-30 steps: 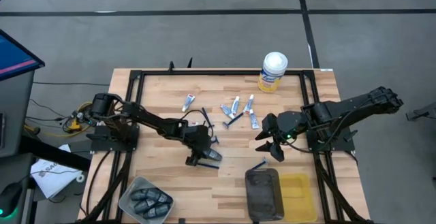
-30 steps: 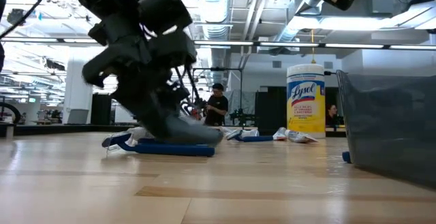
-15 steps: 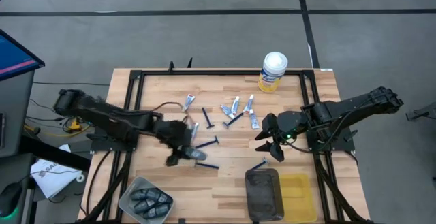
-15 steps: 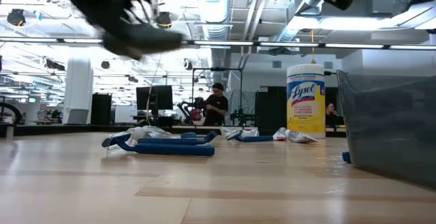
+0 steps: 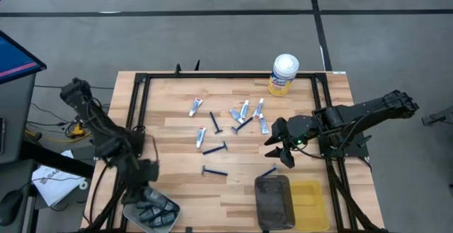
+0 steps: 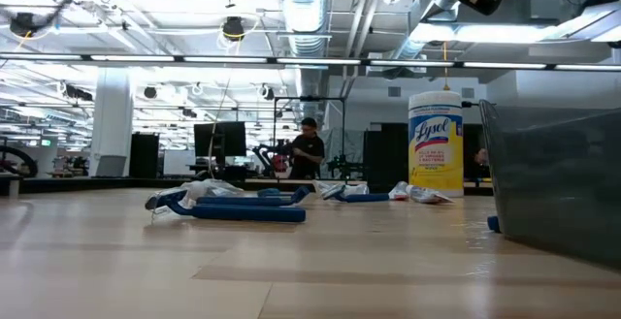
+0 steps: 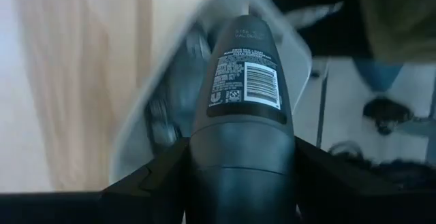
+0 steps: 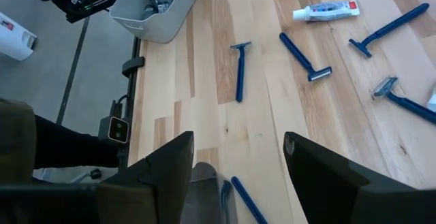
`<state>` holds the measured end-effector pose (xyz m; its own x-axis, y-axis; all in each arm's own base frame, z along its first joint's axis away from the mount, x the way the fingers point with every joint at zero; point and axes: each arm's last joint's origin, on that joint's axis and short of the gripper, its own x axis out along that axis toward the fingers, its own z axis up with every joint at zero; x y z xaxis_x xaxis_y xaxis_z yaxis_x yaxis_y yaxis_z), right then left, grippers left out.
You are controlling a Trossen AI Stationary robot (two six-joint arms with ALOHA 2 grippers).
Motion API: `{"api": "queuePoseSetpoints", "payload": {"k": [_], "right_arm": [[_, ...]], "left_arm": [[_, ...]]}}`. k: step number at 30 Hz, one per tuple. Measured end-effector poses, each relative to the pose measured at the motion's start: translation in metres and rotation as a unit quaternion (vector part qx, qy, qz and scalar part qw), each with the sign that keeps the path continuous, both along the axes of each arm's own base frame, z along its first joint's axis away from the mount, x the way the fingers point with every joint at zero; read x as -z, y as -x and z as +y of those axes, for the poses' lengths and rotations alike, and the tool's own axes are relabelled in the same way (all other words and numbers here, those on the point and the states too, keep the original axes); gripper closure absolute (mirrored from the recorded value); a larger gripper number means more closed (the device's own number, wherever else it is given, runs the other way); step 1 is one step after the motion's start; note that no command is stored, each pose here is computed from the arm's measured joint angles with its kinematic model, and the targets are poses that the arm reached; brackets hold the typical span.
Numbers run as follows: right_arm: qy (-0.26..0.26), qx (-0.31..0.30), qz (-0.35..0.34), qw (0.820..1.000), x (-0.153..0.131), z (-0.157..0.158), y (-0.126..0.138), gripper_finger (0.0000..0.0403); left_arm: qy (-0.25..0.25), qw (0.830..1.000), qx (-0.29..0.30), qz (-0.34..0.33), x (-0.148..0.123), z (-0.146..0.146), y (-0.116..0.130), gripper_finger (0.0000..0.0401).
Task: Pick & Place Travel size toiletries
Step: Put the deodorant into the gray bin
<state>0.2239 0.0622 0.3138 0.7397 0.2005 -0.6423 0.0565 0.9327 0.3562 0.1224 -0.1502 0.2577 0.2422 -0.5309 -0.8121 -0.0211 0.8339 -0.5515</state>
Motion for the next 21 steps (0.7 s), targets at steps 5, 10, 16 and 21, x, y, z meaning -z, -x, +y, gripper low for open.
{"api": "queuePoseSetpoints", "payload": {"k": [5, 10, 16, 21], "right_arm": [[-0.001, 0.006, -0.007, 1.000, -0.001, -0.002, -0.001, 0.0182], [-0.003, 0.013, -0.015, 1.000, -0.002, -0.005, -0.003, 0.0182], [-0.003, 0.015, -0.015, 1.000, -0.002, -0.006, -0.003, 0.0182], [-0.004, 0.015, -0.014, 1.000, -0.002, -0.006, -0.003, 0.0182]], "left_arm": [[-0.019, 0.998, 0.021, 0.051, 0.014, -0.025, 0.014, 0.0197], [-0.014, 0.997, 0.039, 0.063, 0.021, -0.041, 0.021, 0.0195], [-0.003, 0.994, 0.067, 0.090, 0.027, -0.051, 0.023, 0.0185], [-0.002, 0.991, 0.093, 0.098, 0.031, -0.055, 0.023, 0.0169]]}}
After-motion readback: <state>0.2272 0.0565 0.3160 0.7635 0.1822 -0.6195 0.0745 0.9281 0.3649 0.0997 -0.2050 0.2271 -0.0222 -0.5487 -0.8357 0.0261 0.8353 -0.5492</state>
